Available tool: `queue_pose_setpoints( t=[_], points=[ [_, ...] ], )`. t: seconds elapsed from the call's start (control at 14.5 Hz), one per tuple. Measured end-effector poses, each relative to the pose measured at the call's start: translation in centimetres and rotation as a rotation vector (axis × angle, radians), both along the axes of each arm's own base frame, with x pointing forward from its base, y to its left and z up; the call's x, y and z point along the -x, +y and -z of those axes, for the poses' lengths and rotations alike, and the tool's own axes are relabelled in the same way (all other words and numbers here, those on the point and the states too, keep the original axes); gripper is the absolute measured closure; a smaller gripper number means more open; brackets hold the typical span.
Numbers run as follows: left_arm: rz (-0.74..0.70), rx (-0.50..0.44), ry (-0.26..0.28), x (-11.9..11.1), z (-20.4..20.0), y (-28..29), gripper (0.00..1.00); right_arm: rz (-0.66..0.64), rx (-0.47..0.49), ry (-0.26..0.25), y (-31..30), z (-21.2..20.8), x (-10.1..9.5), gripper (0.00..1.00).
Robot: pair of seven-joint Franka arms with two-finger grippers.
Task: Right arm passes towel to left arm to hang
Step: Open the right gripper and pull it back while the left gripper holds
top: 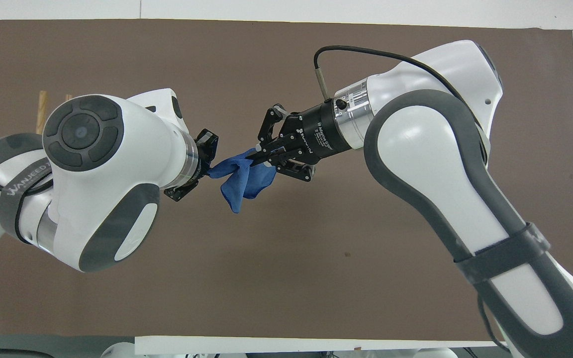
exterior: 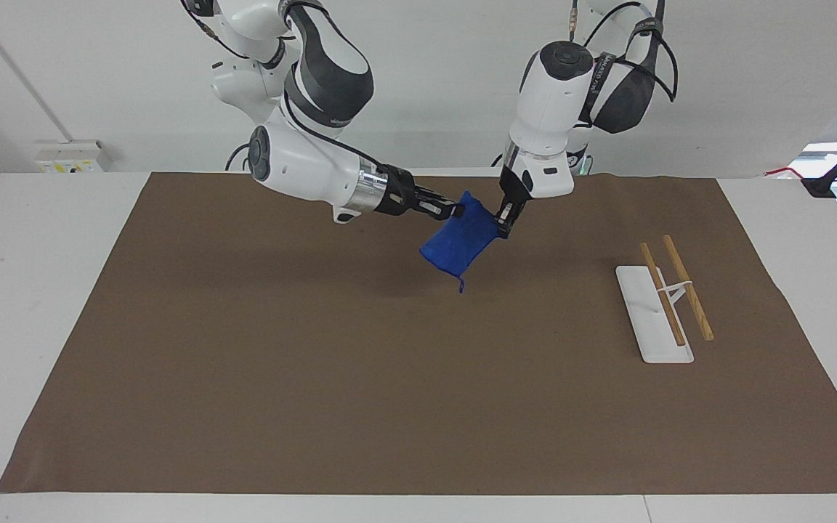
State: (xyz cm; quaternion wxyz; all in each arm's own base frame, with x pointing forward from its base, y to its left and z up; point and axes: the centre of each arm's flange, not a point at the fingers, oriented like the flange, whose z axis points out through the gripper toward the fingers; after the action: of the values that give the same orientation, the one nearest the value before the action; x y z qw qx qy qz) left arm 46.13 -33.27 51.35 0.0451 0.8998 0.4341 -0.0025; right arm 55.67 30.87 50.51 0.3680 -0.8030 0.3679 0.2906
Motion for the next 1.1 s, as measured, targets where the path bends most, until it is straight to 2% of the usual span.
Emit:
queue_pose_setpoints(
  t=[0.21,0.34,0.41,0.55,0.62,0.76,0.83,0.97,1.1],
  points=[
    [0.0,0.0,0.0,0.0,0.0,0.0,0.98,0.001,0.0,-0.001,0.0,0.0,0.0,0.89],
    [0.0,0.0,0.0,0.0,0.0,0.0,0.98,0.002,0.0,-0.009,0.0,-0.1,0.0,0.73],
    [0.0,0.0,0.0,0.0,0.0,0.0,0.98,0.008,0.005,-0.033,-0.1,-0.1,-0.3,0.61],
    [-0.001,0.001,-0.002,-0.1,-0.1,0.0,0.98,-0.012,0.043,-0.111,-0.8,0.1,-0.8,0.38],
    [-0.002,0.003,-0.004,-0.1,-0.4,0.1,0.98,-0.047,0.084,-0.169,-1.5,0.2,-1.0,0.26],
    [-0.006,0.001,-0.001,-0.3,-1.2,0.3,0.98,-0.141,0.208,-0.296,-3.3,0.5,-1.6,0.06],
    [-0.007,-0.001,0.001,-0.5,-2.0,0.4,0.98,-0.201,0.293,-0.37,-4.8,0.3,-2.0,0.0],
    [0.001,-0.023,-0.001,-0.9,-4.2,1.3,0.98,-0.316,0.438,-0.482,-8.4,-0.4,-2.6,0.0],
    [0.032,-0.062,0.021,-1.7,-5.9,3.4,0.98,-0.442,0.558,-0.549,-12.4,-1.6,-2.8,0.0]
  ],
)
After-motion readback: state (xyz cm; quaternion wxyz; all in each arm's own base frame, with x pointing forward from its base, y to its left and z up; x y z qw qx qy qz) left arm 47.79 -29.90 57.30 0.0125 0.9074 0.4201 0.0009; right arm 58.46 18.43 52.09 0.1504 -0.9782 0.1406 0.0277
